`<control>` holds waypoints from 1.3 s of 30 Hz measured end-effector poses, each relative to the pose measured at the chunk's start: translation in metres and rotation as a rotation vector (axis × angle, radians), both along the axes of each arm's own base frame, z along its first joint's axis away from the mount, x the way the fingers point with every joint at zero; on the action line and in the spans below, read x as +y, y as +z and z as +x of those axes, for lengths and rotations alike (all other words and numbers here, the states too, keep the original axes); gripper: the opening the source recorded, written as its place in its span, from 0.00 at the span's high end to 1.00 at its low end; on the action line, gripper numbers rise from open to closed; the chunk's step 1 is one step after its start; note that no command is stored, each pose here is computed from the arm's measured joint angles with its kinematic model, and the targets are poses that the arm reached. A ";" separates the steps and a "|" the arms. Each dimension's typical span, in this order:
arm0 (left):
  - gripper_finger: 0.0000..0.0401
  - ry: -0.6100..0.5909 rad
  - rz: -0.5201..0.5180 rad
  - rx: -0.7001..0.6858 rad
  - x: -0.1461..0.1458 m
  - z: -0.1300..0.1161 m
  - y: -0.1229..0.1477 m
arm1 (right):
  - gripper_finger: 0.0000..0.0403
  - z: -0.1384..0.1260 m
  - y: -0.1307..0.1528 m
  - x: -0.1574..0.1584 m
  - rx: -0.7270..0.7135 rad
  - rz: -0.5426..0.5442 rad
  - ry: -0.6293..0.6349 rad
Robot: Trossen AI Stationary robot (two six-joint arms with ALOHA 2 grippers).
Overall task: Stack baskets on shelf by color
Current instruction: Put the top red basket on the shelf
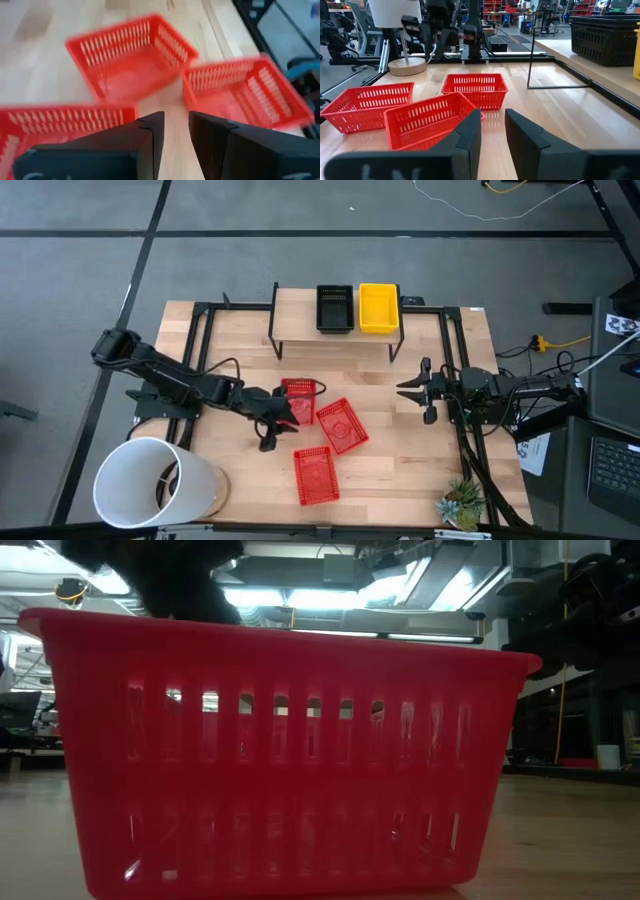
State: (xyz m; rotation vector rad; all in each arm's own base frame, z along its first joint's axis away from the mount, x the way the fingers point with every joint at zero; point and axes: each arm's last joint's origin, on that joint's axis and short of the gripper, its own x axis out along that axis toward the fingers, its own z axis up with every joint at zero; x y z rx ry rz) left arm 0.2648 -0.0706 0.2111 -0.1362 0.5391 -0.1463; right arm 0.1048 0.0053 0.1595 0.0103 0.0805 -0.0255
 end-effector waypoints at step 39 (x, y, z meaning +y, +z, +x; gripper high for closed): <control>0.80 0.134 0.468 0.437 0.002 0.039 -0.027 | 0.78 0.000 0.000 0.000 0.000 0.000 0.000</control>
